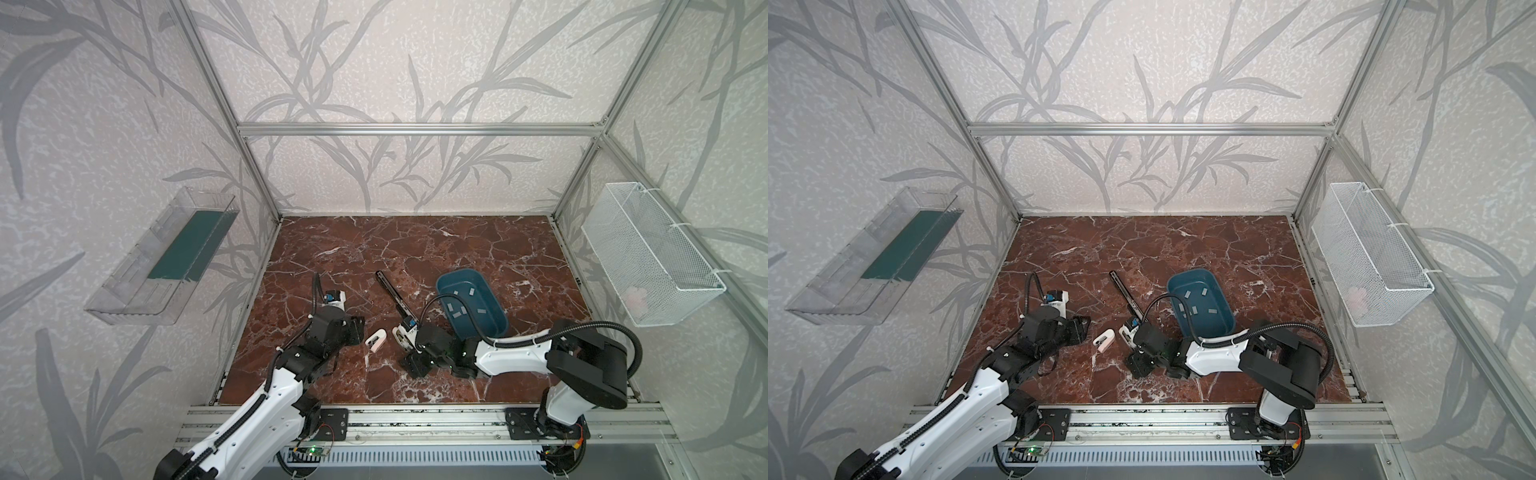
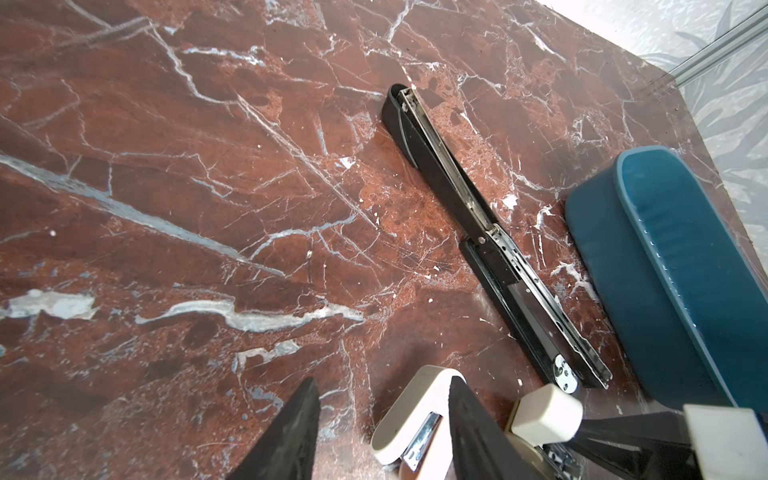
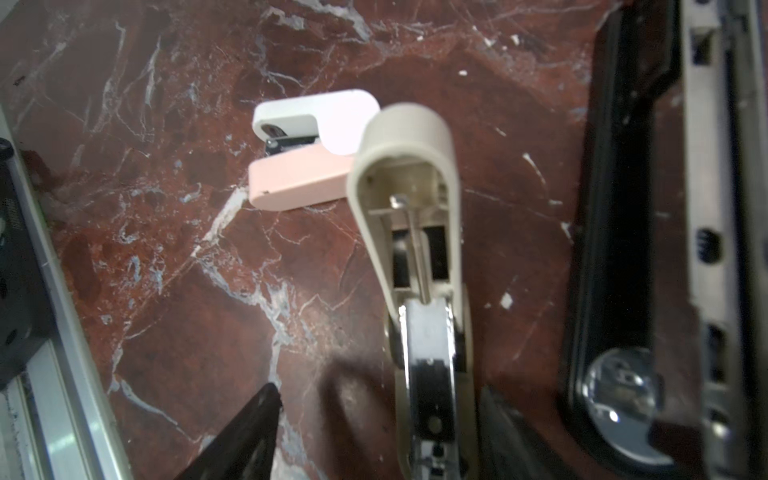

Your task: Load the staples into the stapler

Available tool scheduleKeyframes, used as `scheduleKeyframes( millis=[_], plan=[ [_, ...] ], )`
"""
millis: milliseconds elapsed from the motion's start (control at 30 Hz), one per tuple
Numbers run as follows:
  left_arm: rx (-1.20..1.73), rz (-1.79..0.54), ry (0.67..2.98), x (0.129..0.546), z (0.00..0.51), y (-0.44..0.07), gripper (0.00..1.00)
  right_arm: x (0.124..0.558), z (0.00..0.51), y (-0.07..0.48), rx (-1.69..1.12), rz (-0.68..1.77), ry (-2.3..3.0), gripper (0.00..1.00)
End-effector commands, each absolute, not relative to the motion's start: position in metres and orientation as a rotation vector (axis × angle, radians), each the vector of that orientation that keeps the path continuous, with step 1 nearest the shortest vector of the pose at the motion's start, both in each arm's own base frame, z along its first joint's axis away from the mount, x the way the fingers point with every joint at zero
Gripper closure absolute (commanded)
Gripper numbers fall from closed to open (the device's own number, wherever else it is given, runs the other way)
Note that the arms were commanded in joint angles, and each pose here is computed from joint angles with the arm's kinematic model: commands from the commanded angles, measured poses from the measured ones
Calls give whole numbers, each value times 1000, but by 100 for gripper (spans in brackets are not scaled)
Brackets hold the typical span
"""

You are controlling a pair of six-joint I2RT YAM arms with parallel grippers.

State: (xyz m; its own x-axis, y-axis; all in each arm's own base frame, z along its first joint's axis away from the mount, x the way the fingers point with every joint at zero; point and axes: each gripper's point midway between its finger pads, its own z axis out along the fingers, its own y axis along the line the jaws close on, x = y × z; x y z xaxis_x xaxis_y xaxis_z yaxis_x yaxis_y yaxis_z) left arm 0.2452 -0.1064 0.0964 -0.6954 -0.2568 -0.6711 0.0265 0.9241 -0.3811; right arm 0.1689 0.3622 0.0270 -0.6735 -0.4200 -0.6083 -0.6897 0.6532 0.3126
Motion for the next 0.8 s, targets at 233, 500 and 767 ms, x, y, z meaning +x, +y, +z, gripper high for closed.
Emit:
scheduleKeyframes(
  millis=[233, 500, 767],
  plan=[
    [-206, -586, 2343, 246, 73, -123, 54, 159, 1, 333, -874, 556, 2493, 32],
    [-169, -584, 2430, 242, 54, -132, 59, 164, 21, 325, -844, 533, 2446, 31],
    [-151, -550, 2494, 231, 42, -133, 63, 160, 35, 322, -830, 578, 2414, 31]
  ],
)
